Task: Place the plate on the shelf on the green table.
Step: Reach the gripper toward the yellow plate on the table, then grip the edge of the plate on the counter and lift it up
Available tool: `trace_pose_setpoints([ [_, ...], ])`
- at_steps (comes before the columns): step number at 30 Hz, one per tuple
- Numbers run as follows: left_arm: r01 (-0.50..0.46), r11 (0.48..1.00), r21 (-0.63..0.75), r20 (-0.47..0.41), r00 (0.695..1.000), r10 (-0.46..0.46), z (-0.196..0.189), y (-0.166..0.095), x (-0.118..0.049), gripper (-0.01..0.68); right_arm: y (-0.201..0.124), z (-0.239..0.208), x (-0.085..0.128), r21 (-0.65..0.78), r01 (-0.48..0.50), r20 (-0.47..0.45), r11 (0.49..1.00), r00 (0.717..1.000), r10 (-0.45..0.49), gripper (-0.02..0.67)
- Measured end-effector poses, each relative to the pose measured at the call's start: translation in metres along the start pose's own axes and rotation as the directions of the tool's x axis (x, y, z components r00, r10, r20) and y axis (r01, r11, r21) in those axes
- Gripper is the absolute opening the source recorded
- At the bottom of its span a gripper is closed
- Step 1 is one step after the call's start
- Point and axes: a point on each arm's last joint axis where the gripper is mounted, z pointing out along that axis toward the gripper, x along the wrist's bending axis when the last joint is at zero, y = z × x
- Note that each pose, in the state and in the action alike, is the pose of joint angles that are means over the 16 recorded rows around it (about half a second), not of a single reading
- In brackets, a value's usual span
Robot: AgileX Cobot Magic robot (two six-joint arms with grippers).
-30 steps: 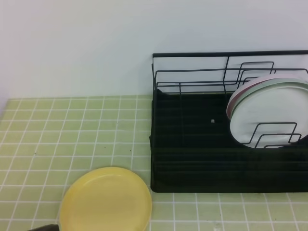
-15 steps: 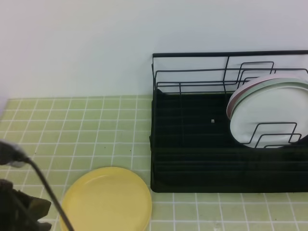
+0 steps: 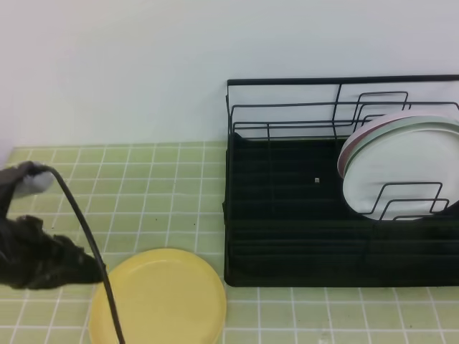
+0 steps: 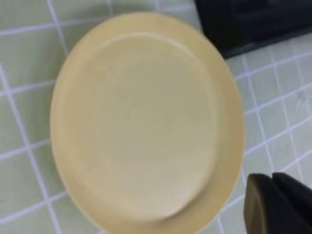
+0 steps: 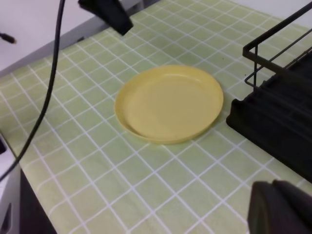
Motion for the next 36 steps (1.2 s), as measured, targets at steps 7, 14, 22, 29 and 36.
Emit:
trace_pose_setpoints([
  [7,0.098,0.995,0.033,0.053,0.994,-0.099,0.012,0.021,0.028,0.017,-0.002,0.0,0.002,0.017,-0.005,-0.027,1.0,1.0,0.006,-0.002],
  [14,0.155,0.985,0.076,0.01,0.988,-0.156,0.03,0.032,0.05,0.122,-0.002,0.0,0.006,0.022,-0.021,-0.062,1.0,0.998,0.023,-0.003],
  [22,0.174,0.98,0.093,-0.012,0.985,-0.174,0.05,0.04,0.069,0.237,-0.001,0.0,0.008,0.013,-0.039,-0.089,0.999,0.995,0.04,-0.003],
  [29,0.163,0.98,0.118,0.004,0.986,-0.165,0.069,0.044,0.082,0.253,-0.001,-0.001,0.009,0.011,-0.046,-0.098,0.999,0.994,0.047,-0.003],
  [36,0.148,0.977,0.157,0.03,0.988,-0.154,0.086,0.046,0.09,0.254,0.001,-0.001,0.011,0.001,-0.062,-0.118,0.998,0.991,0.062,-0.002],
])
